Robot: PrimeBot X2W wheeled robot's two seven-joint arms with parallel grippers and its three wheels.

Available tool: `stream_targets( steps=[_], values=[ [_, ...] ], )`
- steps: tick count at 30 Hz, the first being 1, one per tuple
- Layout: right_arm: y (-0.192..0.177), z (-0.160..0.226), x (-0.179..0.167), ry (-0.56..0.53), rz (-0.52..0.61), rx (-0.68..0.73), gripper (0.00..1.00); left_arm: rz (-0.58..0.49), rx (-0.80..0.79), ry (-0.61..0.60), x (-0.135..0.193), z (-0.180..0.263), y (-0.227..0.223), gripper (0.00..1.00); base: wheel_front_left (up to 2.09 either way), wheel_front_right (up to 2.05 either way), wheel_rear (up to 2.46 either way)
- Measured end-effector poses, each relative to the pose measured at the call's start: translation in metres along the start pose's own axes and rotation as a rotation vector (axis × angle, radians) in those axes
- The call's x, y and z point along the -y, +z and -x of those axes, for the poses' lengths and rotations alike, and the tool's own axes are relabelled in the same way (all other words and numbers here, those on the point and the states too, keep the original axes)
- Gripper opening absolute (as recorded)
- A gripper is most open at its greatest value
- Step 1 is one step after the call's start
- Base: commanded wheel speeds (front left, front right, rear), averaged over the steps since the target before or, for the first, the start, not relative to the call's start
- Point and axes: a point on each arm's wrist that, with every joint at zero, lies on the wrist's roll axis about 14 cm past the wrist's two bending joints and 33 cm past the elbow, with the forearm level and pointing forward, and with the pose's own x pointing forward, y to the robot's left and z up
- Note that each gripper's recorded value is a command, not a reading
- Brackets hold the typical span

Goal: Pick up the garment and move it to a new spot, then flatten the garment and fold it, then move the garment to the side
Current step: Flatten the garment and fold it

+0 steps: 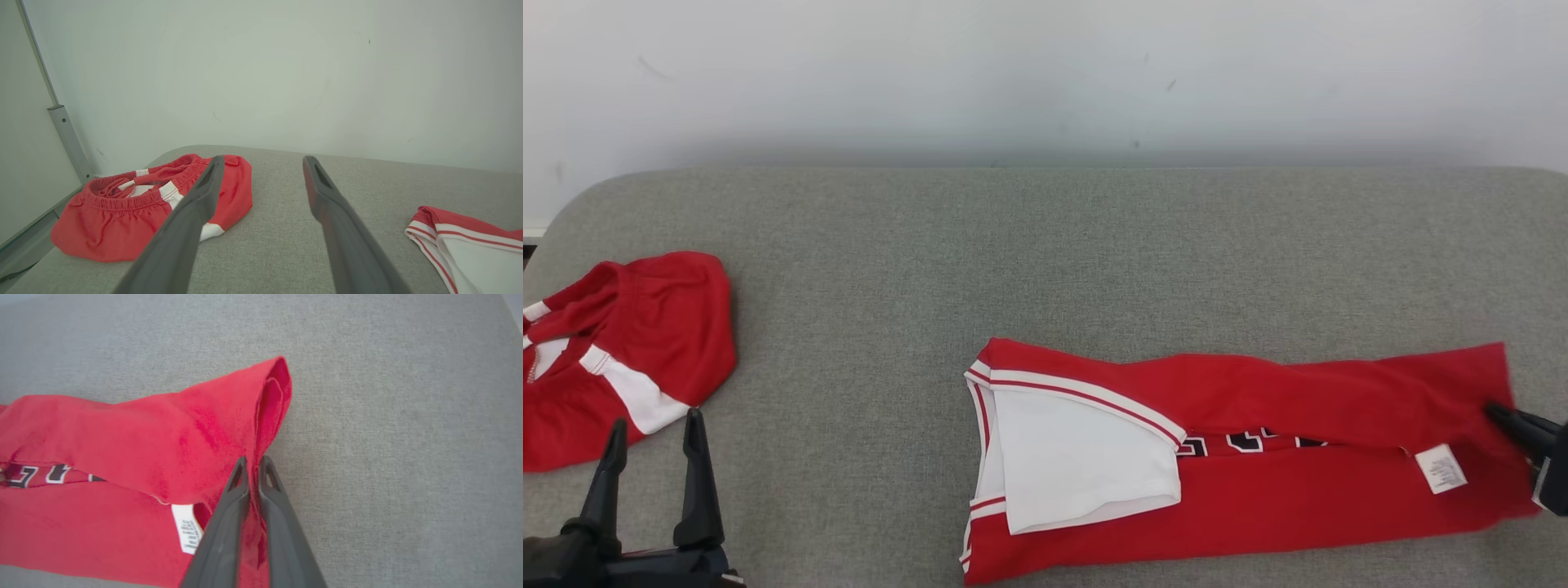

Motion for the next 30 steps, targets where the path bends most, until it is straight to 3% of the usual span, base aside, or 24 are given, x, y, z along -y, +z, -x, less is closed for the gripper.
stream_targets(
  steps=[6,13,30],
  values=[
    [0.028,0.011,-0.078,0.287,-0.175,0.039,0.00,0.005,0.004,-0.007,0.003,0.000,0.001,1.00,0.00,0.00,0.00],
    [0.037,0.029,-0.130,0.501,-0.277,-0.005,0.00,0.017,0.004,-0.015,0.005,0.005,0.002,1.00,0.00,0.00,0.00],
    [0.030,0.018,-0.243,0.787,-0.249,-0.129,0.00,0.025,0.010,0.032,-0.009,0.018,0.005,1.00,0.00,0.00,0.00]
  ],
)
